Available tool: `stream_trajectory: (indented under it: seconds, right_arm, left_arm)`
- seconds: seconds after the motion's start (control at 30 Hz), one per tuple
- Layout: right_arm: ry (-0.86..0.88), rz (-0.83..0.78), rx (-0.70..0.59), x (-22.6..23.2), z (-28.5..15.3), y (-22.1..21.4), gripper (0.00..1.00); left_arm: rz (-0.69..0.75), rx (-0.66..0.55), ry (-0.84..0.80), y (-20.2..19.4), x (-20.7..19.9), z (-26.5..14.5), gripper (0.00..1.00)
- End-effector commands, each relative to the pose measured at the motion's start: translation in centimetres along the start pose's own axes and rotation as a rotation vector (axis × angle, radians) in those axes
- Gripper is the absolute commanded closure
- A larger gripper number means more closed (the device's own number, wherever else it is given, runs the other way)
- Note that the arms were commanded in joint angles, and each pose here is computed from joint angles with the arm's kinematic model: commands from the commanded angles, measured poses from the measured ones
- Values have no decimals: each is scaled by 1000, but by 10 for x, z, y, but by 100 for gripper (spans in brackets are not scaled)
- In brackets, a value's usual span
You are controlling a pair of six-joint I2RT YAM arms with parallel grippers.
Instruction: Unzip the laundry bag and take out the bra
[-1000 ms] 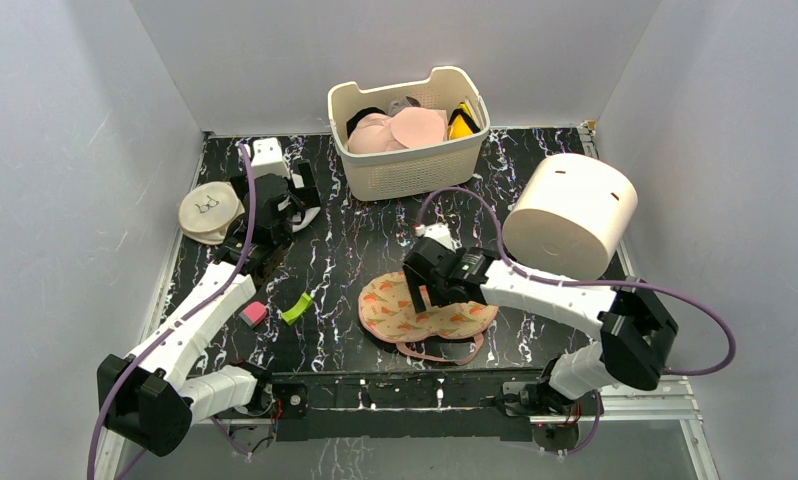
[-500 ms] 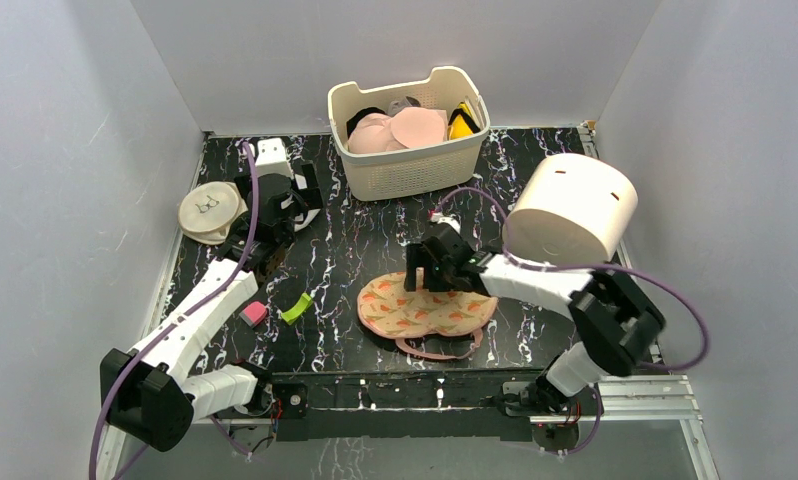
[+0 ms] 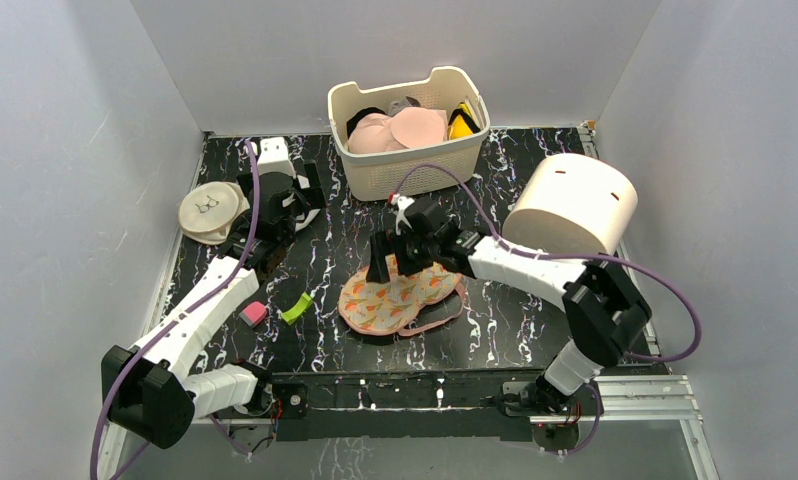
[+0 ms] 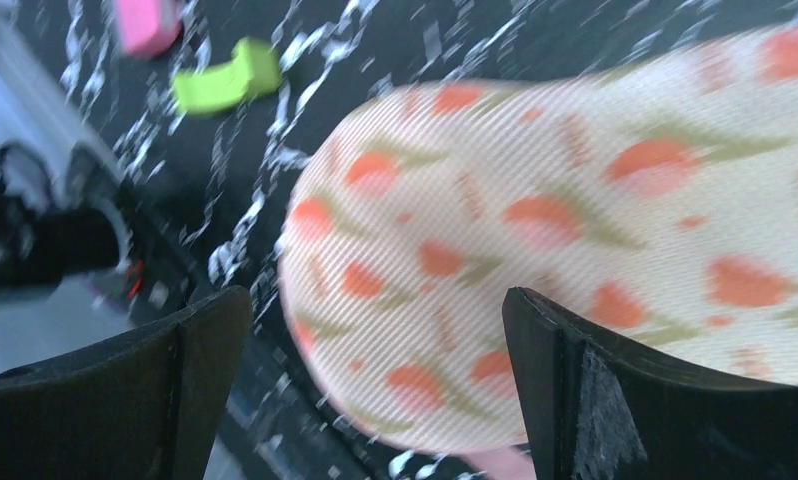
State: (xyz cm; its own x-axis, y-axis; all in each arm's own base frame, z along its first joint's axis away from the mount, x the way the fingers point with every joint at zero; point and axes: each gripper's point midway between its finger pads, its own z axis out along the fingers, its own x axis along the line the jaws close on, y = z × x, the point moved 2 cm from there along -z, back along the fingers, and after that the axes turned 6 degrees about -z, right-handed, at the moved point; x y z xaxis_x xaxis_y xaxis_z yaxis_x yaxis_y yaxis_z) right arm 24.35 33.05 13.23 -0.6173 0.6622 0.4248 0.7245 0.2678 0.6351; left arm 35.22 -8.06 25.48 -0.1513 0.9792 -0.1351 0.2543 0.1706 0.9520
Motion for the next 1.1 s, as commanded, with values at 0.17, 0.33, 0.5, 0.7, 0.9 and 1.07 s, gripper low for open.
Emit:
stream_trajectory:
  seconds: [0.17,0.33,0.5,0.7,0.9,1.07]
  right_arm:
    - [-86,103,179,-21,-5,-74,2]
    - [-443,168,180,-105,-48,-74,2]
    - [-334,77,43,-82,-63,-35,2]
    - [-267,100,-38,-69,-48,6,2]
    - [-321,141,-36,-80,-37,6,2]
    - [-372,126,-75,-85,-48,12,2]
  left_arm:
    - [-35,-46,-19,21,-6,-5,2]
    - [-27,-44,-7,20,-4,-4,2]
    - [-36,-42,-26,21,-7,-5,2]
    - [-34,-33,-31,18,-9,-3,2]
    - [-19,6,-126,9,-26,1,2]
    - [-21,83,-255,-9,-51,5,2]
